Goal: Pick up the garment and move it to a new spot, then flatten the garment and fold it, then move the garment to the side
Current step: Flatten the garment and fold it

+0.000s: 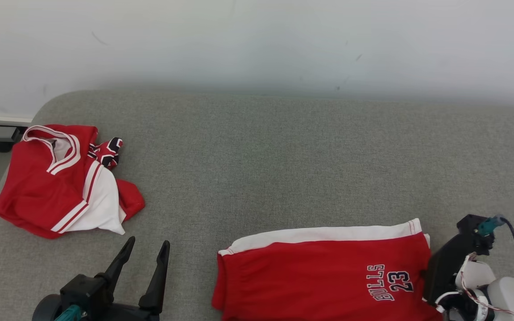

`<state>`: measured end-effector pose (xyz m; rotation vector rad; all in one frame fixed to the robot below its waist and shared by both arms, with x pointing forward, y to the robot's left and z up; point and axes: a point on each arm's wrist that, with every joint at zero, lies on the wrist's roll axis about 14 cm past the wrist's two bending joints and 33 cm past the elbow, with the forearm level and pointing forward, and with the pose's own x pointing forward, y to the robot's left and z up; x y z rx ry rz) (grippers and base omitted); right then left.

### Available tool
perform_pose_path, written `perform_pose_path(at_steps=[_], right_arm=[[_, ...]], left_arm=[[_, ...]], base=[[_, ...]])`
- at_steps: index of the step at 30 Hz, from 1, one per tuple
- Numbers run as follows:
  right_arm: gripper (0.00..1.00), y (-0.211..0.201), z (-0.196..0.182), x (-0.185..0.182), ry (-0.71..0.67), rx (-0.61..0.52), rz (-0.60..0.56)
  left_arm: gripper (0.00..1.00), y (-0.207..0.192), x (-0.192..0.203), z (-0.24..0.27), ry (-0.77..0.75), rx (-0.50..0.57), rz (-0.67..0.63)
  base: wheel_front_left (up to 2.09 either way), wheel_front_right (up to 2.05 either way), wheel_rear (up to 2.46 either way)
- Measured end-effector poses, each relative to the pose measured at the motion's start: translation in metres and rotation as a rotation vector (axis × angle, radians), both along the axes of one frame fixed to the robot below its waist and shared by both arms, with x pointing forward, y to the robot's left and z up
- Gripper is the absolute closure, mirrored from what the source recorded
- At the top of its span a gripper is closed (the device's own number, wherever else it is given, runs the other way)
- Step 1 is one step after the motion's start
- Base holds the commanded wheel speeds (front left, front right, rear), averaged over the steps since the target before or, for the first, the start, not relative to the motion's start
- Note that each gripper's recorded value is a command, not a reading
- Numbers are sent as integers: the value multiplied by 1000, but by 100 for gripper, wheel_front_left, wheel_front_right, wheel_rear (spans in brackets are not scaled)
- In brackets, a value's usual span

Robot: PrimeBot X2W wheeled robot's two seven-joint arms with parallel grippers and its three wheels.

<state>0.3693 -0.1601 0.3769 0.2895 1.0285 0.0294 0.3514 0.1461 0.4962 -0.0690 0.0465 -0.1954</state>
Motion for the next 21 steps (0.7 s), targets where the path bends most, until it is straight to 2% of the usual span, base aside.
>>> perform_pose_path(at_steps=[6, 10, 15, 18, 21], right_arm=[[100, -48, 11, 11, -49, -49, -114], [100, -95, 24, 17, -100, -119, -208], [100, -133, 42, 18, -163, -236, -244], [100, -127, 48, 20, -191, -251, -216], [100, -91, 48, 19, -215, -201, -152]], left_arm=[[0, -2, 1, -1, 4, -2, -6], [0, -4, 2, -2, 5, -4, -11], [0, -5, 2, -2, 4, -7, -14], [0, -6, 2, -2, 4, -9, -15], [0, -8, 1, -2, 2, -9, -19]], base=[[0, 0, 0], [0, 0, 0], [0, 0, 0], [0, 0, 0], [0, 0, 0]])
